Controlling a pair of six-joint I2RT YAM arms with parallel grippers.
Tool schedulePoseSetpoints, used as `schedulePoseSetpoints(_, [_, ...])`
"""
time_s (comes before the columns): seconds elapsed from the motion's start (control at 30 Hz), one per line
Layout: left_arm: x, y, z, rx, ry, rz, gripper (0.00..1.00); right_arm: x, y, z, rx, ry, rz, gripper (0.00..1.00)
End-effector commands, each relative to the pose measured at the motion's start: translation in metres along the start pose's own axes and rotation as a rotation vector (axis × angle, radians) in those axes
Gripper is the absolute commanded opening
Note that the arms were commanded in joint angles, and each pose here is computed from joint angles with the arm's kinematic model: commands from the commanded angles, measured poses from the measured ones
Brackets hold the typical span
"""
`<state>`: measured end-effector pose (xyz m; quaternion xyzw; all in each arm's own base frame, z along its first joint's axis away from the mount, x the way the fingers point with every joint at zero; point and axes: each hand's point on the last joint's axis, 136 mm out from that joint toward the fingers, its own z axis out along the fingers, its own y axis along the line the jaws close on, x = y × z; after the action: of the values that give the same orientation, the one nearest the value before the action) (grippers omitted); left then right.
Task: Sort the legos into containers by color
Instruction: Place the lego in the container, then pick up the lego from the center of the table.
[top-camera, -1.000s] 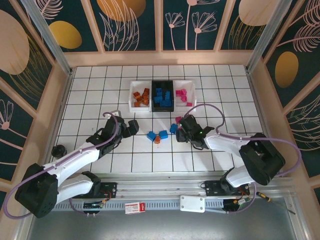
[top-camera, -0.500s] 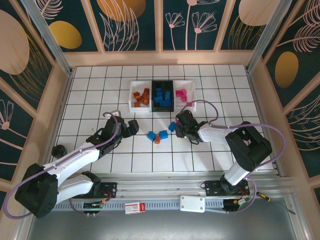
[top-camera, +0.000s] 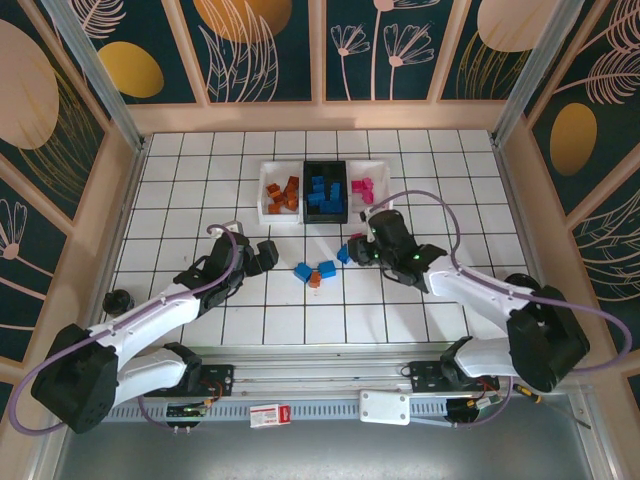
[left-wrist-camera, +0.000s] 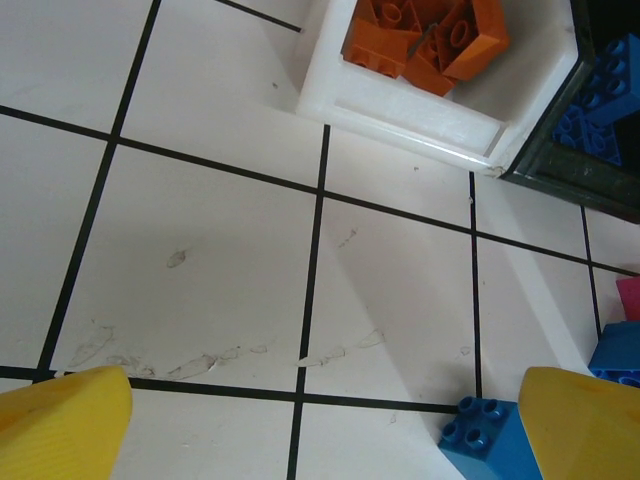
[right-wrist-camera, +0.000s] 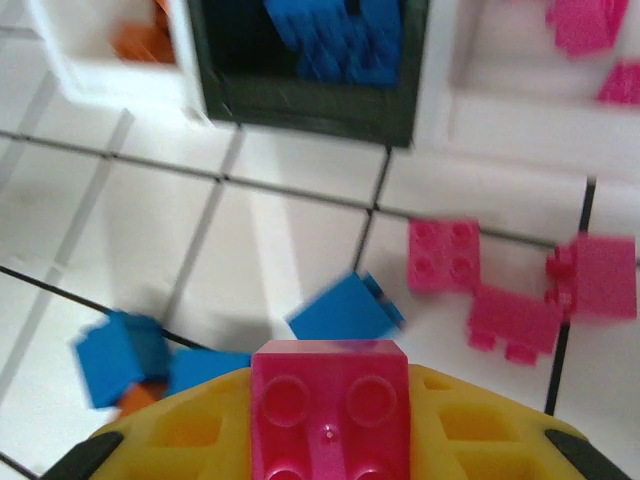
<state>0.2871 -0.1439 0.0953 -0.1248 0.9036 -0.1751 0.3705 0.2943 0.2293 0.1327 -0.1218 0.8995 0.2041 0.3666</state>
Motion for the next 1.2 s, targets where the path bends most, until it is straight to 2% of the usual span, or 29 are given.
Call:
schedulePoseSetpoints(0.0, [-0.008,-0.013,0.000,0.039,-0.013,-0.005,0.99,-0.050,0.004,-0.009,-0.018,-0.099,0.045,0.19])
schedulePoseSetpoints(0.17, [-0.006,-0.015,0.000,0.053,-0.002,-0.007,0.99,-0.106,-0.037,0.025,0.165,-0.173,0.110,0.19])
schedulePoseSetpoints(0.27, [-0.004,-0.016,-0.001,0.062,0.001,-0.012,0.99,-0.120,-0.070,0.058,0.240,-0.154,0.178,0.19])
schedulePoseSetpoints(0.43, [-0.005,-0.017,-0.004,0.072,0.002,-0.009,0.99,-0.127,-0.094,0.100,0.278,-0.113,0.239,0.21])
schedulePoseSetpoints(0.5, [-0.005,-0.018,-0.005,0.074,0.003,-0.008,0.99,-0.129,-0.096,0.110,0.277,-0.110,0.249,0.25])
schedulePoseSetpoints(0.57, [-0.005,-0.018,-0.006,0.078,0.003,-0.005,0.99,-0.131,-0.096,0.115,0.272,-0.110,0.259,0.35])
schedulePoseSetpoints(0.67, [-0.005,-0.018,-0.007,0.080,0.003,-0.004,0.99,-0.134,-0.094,0.115,0.265,-0.119,0.268,0.54])
schedulePoseSetpoints(0.77, [-0.006,-0.019,-0.008,0.082,0.001,-0.002,0.99,-0.137,-0.092,0.106,0.259,-0.134,0.269,0.62])
schedulePoseSetpoints(1.0, [-0.010,-0.022,-0.012,0.097,-0.011,-0.005,0.99,-0.121,-0.077,0.064,0.214,-0.169,0.269,0.63])
schedulePoseSetpoints(1.17, [-0.008,-0.021,-0.011,0.094,-0.003,-0.003,0.99,-0.070,-0.080,0.037,0.244,-0.140,0.290,0.63])
